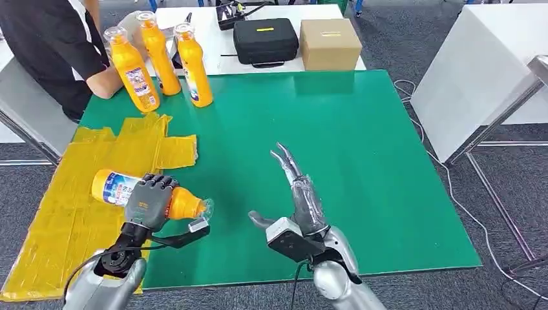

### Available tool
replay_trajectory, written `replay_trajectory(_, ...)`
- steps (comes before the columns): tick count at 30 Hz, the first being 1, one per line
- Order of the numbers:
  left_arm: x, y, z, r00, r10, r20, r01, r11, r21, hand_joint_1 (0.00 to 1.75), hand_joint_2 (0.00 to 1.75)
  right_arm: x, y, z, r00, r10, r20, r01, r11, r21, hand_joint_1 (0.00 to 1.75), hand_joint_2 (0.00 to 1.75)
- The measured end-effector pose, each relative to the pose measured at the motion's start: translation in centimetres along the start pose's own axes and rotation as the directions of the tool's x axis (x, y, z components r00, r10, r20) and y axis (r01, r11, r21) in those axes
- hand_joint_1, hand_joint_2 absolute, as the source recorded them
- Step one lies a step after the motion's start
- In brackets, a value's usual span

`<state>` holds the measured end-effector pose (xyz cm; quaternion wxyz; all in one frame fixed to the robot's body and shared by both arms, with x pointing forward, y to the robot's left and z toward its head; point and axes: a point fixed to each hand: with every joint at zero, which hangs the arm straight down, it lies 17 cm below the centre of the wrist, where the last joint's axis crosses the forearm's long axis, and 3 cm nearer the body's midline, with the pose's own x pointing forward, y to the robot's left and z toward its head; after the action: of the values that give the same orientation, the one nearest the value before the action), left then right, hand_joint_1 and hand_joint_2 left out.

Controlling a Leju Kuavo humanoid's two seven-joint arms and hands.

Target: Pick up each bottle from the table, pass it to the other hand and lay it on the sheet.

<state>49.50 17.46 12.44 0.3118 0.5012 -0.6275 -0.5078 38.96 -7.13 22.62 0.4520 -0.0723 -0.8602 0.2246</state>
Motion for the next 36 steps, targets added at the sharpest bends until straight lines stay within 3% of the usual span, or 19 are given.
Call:
replay_trajectory(7, -4.1, -3.3, -0.9, 0.988, 0.002, -0.156, -0.025, 0.989, -0.145, 1.75, 1.75, -0.3, 1.7, 0.4, 1.0, 0.015, -0.018, -0.014, 0.998, 0.064, 0.0, 1.75)
replay_trajectory(15, -6.3, -4.5, -1.4, 0.971, 0.016, -0.24, -0.063, 0.98, -0.191, 1.75, 1.75, -0.5, 2.7, 0.7, 1.0, 0.011, -0.029, -0.009, 0.996, 0.089, 0.0, 1.75)
replay_trajectory(21, -9.3, -5.7, -0.8, 0.93, 0.018, -0.368, -0.111, 0.966, -0.233, 1.75, 1.75, -0.6, 3.4, 0.8, 0.999, 0.016, -0.038, -0.012, 0.993, 0.114, 0.0, 1.75)
replay_trajectory(28, -9.7, -6.8, -0.5, 0.919, 0.071, -0.388, -0.18, 0.951, -0.252, 1.75, 1.75, -0.8, 4.0, 1.2, 0.998, 0.019, -0.052, -0.013, 0.992, 0.127, 0.0, 1.75)
replay_trajectory(29, -9.7, -6.8, -0.5, 0.917, 0.076, -0.391, -0.186, 0.95, -0.251, 1.66, 1.75, -0.8, 4.1, 1.2, 0.998, 0.019, -0.053, -0.012, 0.992, 0.128, 0.0, 1.75)
replay_trajectory(30, -9.7, -6.9, -0.5, 0.916, 0.08, -0.393, -0.19, 0.949, -0.251, 1.4, 1.75, -0.8, 4.1, 1.3, 0.998, 0.019, -0.054, -0.012, 0.992, 0.129, 0.0, 1.75)
replay_trajectory(31, -9.7, -6.9, -0.5, 0.915, 0.081, -0.394, -0.193, 0.949, -0.251, 0.58, 1.75, -0.8, 4.1, 1.3, 0.998, 0.019, -0.055, -0.012, 0.991, 0.13, 0.0, 1.75)
replay_trajectory(32, -9.7, -6.9, -0.5, 0.914, 0.083, -0.397, -0.195, 0.948, -0.251, 0.17, 1.75, -0.8, 4.2, 1.4, 0.998, 0.019, -0.055, -0.011, 0.991, 0.132, 0.0, 1.75)
replay_trajectory(33, -9.8, -7.0, -0.5, 0.913, 0.084, -0.4, -0.198, 0.947, -0.253, 0.02, 1.75, -0.8, 4.2, 1.4, 0.998, 0.019, -0.055, -0.011, 0.991, 0.134, 0.0, 1.75)
replay_trajectory(36, -9.8, -7.4, -0.2, 0.909, 0.081, -0.408, -0.203, 0.943, -0.265, 0.0, 1.75, -0.7, 4.3, 1.3, 0.998, 0.015, -0.054, -0.008, 0.991, 0.132, 0.0, 1.75)
